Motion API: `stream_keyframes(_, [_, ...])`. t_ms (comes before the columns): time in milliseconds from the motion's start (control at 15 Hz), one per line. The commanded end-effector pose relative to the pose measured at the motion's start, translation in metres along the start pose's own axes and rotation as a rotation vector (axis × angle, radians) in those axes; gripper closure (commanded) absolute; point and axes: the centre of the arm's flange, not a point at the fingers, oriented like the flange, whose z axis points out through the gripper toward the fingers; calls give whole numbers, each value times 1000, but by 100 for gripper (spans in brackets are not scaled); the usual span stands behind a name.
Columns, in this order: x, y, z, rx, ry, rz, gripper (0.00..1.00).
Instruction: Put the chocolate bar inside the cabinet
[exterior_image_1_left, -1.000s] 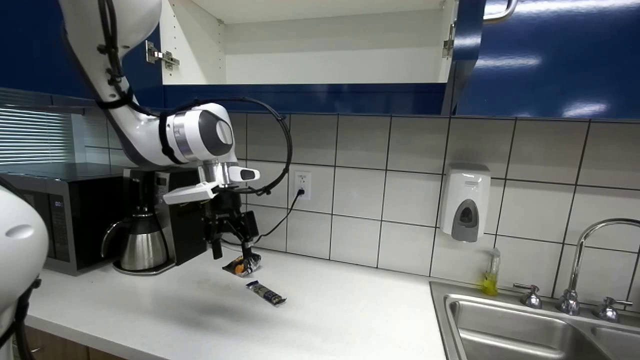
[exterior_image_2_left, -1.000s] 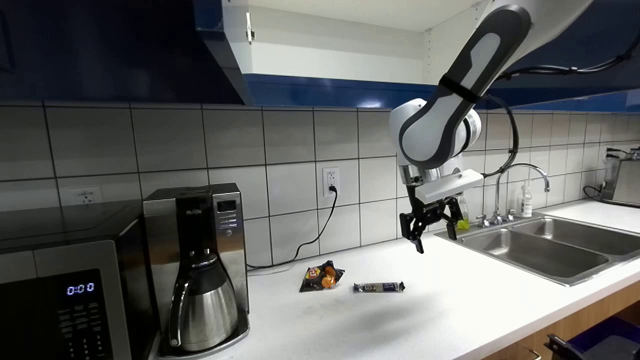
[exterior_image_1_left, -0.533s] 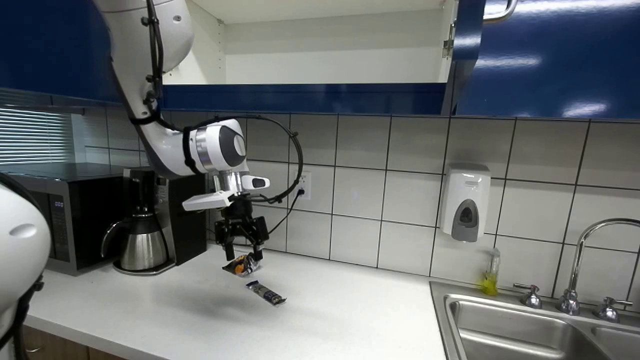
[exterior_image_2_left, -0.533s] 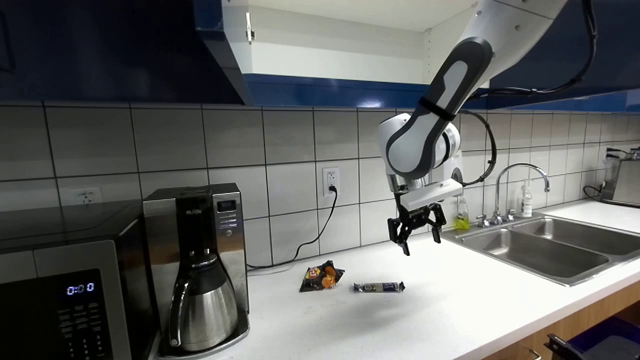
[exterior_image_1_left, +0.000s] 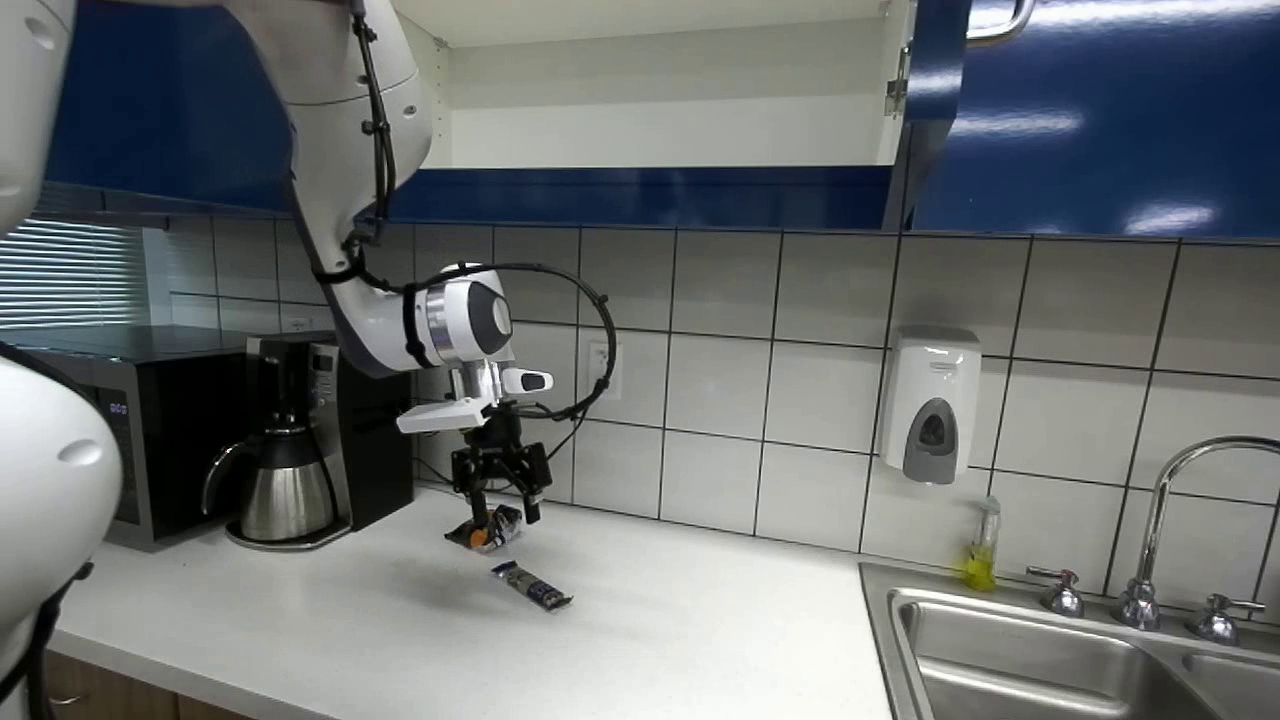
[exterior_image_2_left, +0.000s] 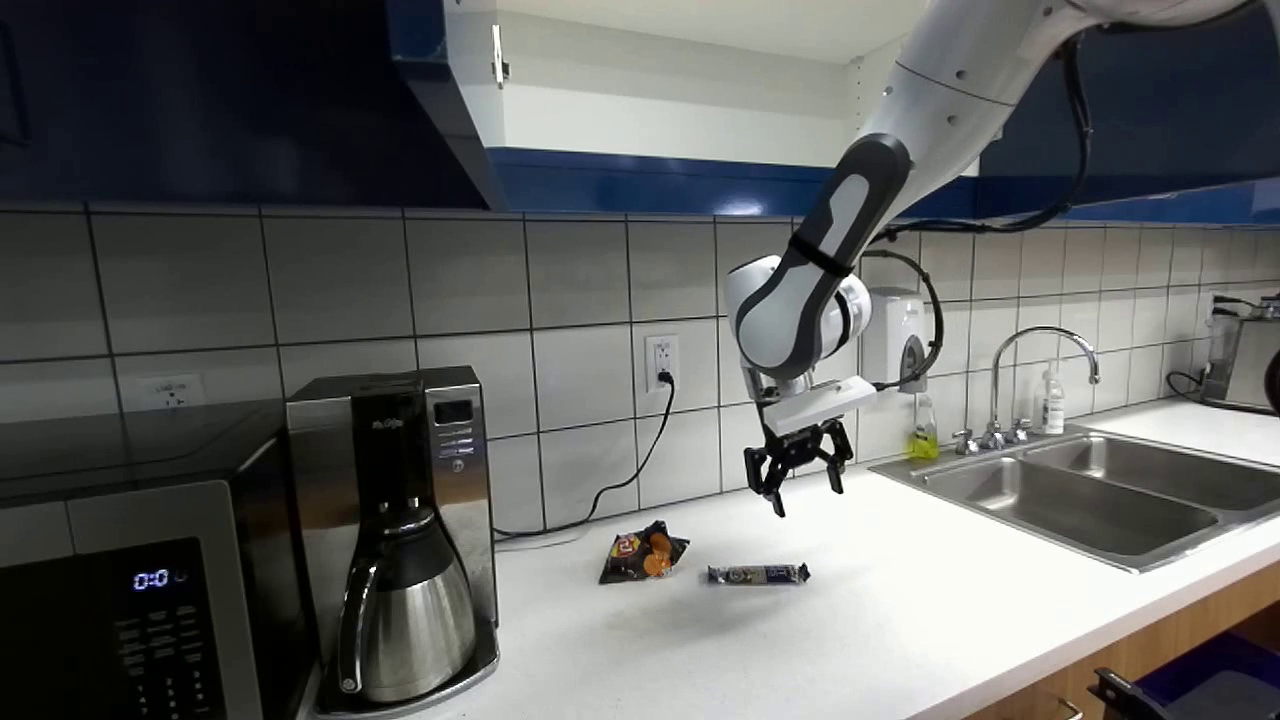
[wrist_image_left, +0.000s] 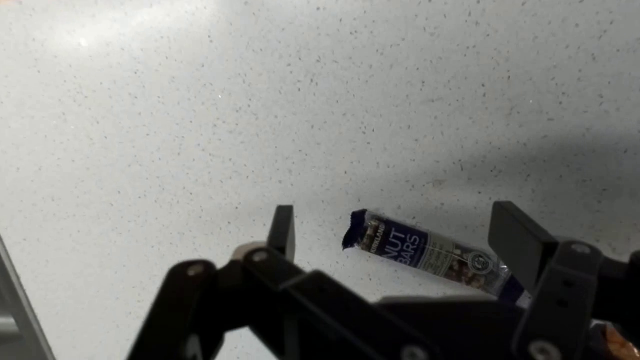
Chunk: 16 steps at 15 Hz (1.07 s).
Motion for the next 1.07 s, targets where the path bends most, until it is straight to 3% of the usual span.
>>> stream_keyframes(0, [34,-15,11,-25,16,5,0])
stream_keyframes(533, [60,-32,34,-33,13,-13,0])
stream_keyframes(1000, [62,-35,44,-6,5,-93,0])
